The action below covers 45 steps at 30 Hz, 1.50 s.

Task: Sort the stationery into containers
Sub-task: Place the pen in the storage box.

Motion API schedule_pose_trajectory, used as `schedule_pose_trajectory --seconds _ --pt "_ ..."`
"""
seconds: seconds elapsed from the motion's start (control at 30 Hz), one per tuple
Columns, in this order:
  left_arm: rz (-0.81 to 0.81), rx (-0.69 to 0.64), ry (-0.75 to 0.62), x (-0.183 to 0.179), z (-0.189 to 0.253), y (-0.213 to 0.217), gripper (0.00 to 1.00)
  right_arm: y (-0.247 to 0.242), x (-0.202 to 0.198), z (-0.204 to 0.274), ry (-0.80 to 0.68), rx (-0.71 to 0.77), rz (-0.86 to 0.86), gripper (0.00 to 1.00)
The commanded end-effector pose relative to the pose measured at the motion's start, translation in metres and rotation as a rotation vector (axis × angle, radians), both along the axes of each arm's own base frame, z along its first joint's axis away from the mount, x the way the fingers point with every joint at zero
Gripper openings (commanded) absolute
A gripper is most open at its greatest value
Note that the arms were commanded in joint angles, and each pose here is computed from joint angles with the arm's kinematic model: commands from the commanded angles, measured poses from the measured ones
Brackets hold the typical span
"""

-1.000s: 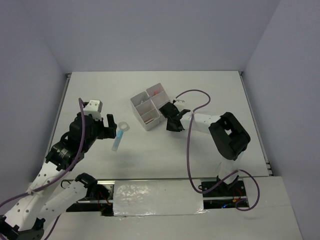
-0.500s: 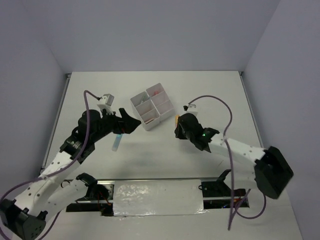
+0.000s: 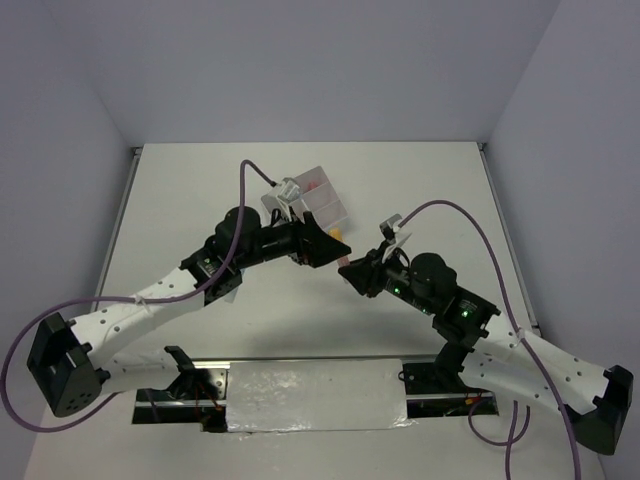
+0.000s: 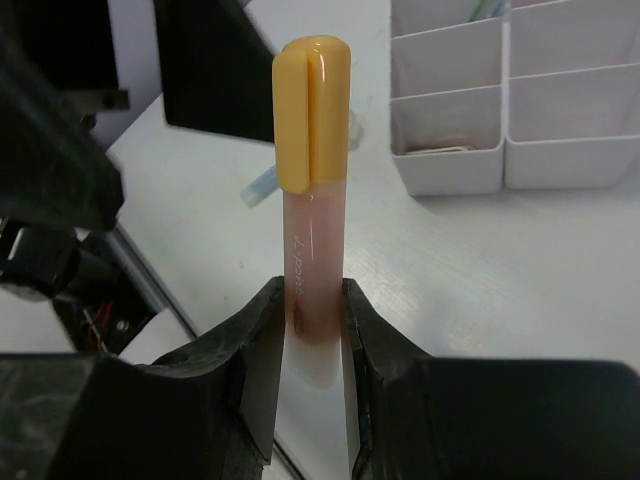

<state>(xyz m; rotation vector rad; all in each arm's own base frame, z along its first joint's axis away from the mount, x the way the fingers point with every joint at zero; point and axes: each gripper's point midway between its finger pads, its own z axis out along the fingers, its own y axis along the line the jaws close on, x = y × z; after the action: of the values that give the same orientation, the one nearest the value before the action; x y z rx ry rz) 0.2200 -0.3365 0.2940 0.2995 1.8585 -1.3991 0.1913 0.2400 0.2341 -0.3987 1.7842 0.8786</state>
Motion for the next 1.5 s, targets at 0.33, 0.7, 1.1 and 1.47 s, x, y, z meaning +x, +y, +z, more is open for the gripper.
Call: schedule_pose_trajectory --seconds 0.33,0.7,1.1,1.47 --pt "-0.056 -0.077 -0.134 0.002 0.04 -0.027 0.44 0.001 -0.017 0.031 -0.066 0.033 0.059 0.03" --pt "0.084 0.072 -0.37 0.03 0.042 -0.011 0.0 -0.033 -0.003 0.038 -0.043 0.089 -0.149 0.97" --pt "0.435 0.499 -0.837 0.201 0.001 0.017 0.0 -0.074 -0.023 0.047 -0.031 0.122 -0.214 1.0" --pt "0.404 0.561 -0.886 0.265 -0.015 0.005 0.02 -0.057 -0.02 0.016 0.019 0.006 -0.159 1.0"
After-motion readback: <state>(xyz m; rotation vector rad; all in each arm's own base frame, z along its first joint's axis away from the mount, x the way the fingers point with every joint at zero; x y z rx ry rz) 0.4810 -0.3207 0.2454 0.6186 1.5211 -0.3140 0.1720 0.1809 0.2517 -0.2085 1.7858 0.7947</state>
